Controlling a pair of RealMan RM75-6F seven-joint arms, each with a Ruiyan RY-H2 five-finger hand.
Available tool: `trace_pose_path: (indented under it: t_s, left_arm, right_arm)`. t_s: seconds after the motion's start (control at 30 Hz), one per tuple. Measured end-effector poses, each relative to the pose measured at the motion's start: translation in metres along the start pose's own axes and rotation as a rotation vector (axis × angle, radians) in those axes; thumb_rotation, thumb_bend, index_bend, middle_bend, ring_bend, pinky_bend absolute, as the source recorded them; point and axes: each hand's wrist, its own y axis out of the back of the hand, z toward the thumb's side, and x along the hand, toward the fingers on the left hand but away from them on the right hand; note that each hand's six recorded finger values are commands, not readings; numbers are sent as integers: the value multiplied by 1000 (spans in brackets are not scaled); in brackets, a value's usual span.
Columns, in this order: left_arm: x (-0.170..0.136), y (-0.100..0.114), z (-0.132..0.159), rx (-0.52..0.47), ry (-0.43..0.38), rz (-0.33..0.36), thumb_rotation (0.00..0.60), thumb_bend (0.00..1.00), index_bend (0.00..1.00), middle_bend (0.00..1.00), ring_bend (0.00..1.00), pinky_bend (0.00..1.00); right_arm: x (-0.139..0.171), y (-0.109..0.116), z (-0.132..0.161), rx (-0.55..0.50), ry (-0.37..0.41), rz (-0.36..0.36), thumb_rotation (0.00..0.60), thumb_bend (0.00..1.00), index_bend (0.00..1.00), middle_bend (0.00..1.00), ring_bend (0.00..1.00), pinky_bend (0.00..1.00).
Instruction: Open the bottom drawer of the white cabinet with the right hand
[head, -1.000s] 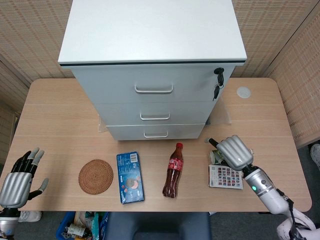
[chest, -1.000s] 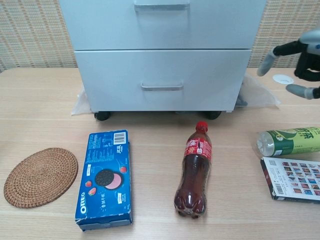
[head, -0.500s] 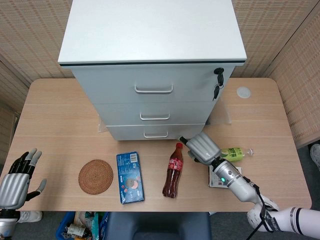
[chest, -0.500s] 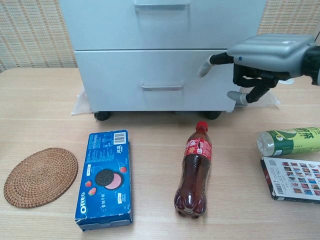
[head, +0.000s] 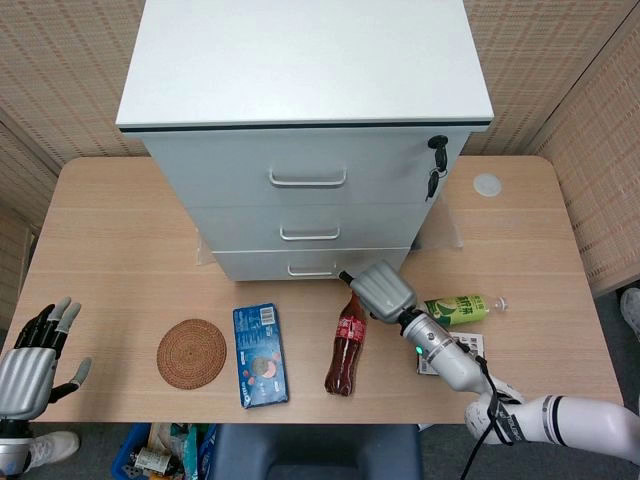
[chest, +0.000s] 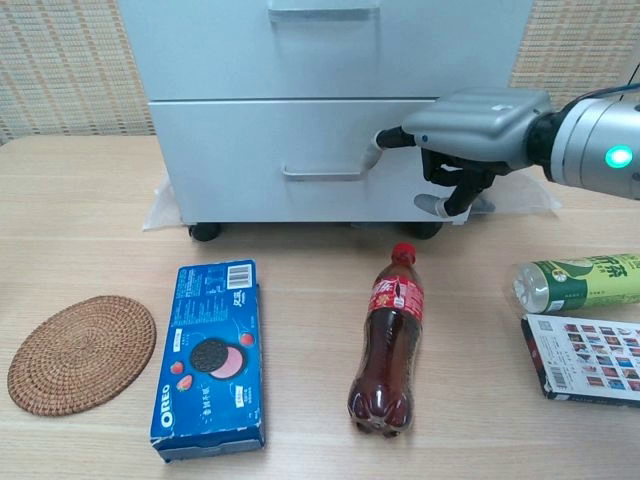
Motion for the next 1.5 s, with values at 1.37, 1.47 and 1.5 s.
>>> trace_pose_path:
  t_s: [1.37,1.47,1.5]
  left_arm:
    - [-3,-2,-2,1,7,-5,600,339,19,0,22,125]
    - [-3,-3,-2,1,7,-7,600,339,19,0,22,125]
    - [-3,-3,-2,0,7,-6,600,339,19,0,22,125]
  right_arm:
    - [-1,-6,17,71,47,30,600,409,172,924,953,928]
    - [6,-6,21,82,60,31,600,409,172,924,953,928]
    - [8,-6,22,85,64,32,600,409,171,924,953,928]
